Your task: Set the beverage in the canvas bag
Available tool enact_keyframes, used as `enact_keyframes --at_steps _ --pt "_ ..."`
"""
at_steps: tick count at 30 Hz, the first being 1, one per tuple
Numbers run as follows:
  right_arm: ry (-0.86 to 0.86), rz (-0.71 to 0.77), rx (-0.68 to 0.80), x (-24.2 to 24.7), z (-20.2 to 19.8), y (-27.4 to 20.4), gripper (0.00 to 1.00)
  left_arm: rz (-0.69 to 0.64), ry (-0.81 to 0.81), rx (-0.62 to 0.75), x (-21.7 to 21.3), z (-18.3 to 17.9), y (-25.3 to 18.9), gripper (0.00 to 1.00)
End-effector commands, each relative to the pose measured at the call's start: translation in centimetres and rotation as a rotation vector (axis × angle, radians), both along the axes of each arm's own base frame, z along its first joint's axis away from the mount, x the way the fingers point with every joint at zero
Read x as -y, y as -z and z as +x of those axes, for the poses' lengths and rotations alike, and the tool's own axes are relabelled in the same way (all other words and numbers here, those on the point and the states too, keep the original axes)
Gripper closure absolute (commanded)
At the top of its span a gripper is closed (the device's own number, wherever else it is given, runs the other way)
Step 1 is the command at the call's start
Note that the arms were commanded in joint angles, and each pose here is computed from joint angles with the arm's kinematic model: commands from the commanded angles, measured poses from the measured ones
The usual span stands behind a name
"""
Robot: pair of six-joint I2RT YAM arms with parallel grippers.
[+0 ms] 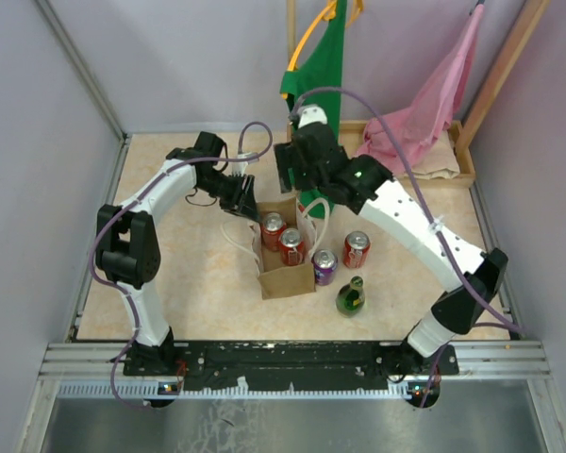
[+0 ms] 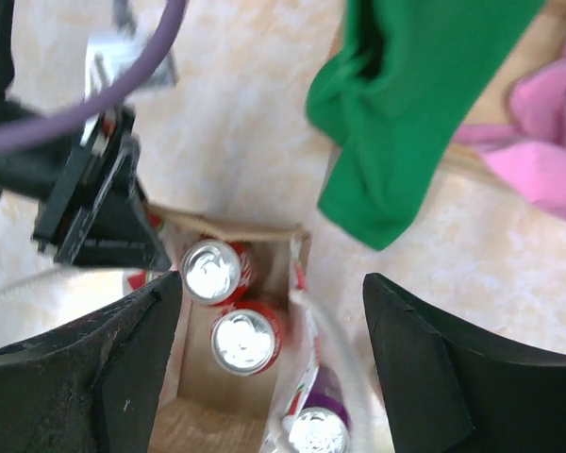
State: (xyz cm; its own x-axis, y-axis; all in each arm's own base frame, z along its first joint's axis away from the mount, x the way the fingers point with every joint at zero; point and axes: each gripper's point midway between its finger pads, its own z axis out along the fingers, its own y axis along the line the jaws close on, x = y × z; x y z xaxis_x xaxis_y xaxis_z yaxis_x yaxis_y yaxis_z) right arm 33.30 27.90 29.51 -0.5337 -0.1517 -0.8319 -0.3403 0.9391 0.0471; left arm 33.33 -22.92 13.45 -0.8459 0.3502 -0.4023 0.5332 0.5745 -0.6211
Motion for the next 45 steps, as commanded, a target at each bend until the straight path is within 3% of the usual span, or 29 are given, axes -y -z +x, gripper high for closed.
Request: enact_keyframes --at_steps 1,6,10,24,42,45 --pt "0.202 0.010 0.057 6.1 2.2 -3.8 0.23 -0.005 0.018 0.017 0.3 -0.1 -0.7 0.51" --pt "0.348 -0.075 -0.127 12.3 2.1 0.8 0.23 -0.005 0.016 0.016 0.3 -0.1 -0.8 0.51" --pt "0.373 -0.077 -0.259 14.5 0.8 4.3 0.23 -0.003 0.016 0.014 0.3 -0.1 -0.8 0.51" --pt "0.261 -0.096 -0.618 13.6 -4.9 13.3 0.22 0.007 0.018 0.005 0.2 -0.4 -0.5 0.51" --pt "0.263 -0.175 -0.731 14.6 -6.9 19.0 0.20 0.005 0.018 0.003 0.3 -0.5 -0.5 0.51" --pt "0.272 -0.175 -0.725 14.6 -6.7 19.3 0.25 0.007 0.018 0.005 0.3 -0.4 -0.5 0.51"
